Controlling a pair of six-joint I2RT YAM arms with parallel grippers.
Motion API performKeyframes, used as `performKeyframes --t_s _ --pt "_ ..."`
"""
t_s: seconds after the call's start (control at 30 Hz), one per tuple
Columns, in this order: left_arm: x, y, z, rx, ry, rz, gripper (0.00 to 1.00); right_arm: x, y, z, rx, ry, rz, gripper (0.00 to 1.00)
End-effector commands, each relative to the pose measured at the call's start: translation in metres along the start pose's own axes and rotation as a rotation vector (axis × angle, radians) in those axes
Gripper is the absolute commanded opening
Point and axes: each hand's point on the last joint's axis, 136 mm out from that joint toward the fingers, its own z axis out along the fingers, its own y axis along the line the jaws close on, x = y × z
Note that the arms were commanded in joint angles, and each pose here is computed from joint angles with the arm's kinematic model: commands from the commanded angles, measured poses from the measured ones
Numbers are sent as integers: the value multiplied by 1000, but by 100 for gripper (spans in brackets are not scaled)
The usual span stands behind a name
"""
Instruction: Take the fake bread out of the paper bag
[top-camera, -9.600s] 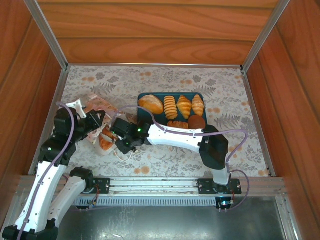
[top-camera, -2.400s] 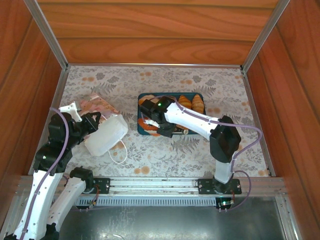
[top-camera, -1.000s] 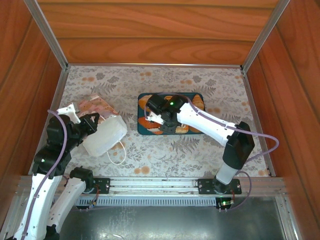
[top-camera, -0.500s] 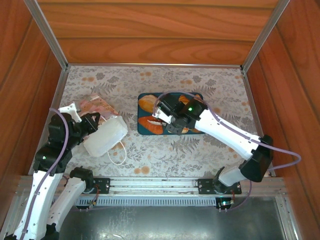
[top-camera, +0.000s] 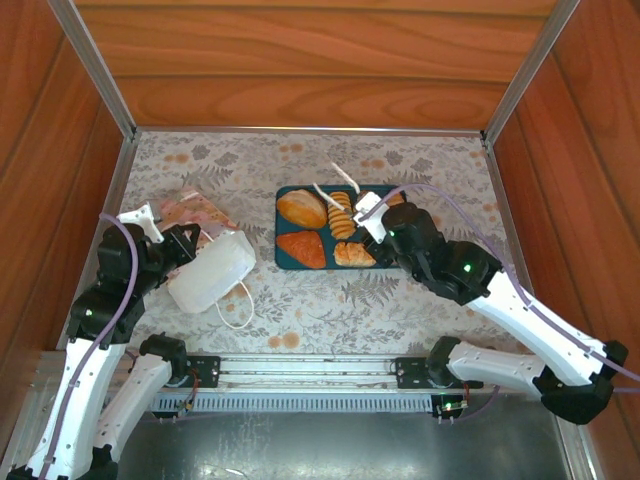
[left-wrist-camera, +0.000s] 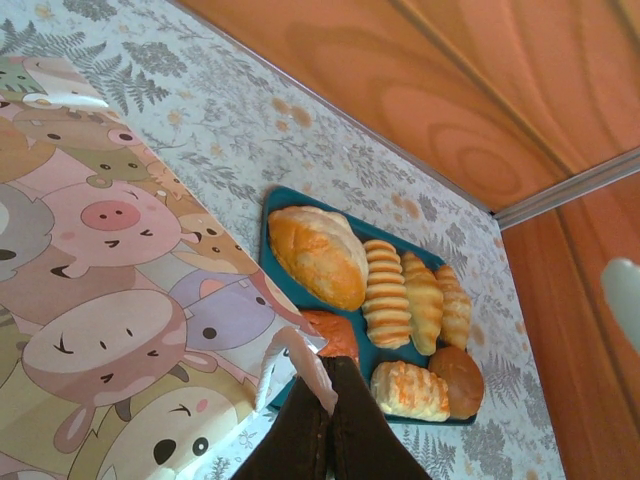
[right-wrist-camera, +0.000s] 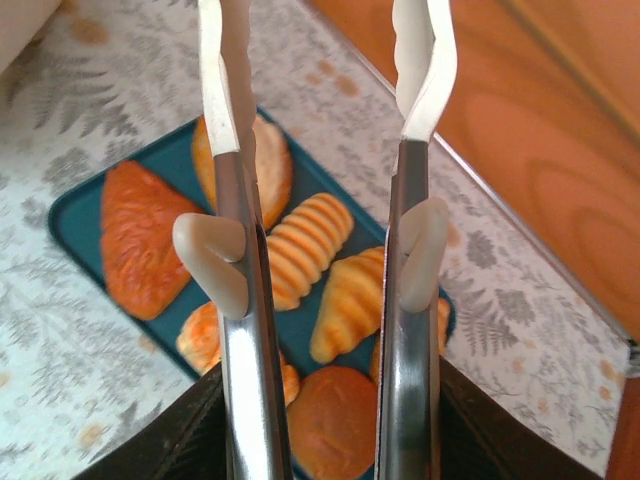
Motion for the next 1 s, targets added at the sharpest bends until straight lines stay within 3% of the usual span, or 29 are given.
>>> performKeyframes --t_s 0.0,0.27,0.97 --pt "-7 -5 -6 7 -26 17 0 -6 -28 -1 127 -48 117 48" --pt "-8 -6 -9 12 -36 18 0 31 -55 14 220 72 242 47" --pt "-2 -3 -7 15 -19 18 0 163 -101 50 179 348 829 46"
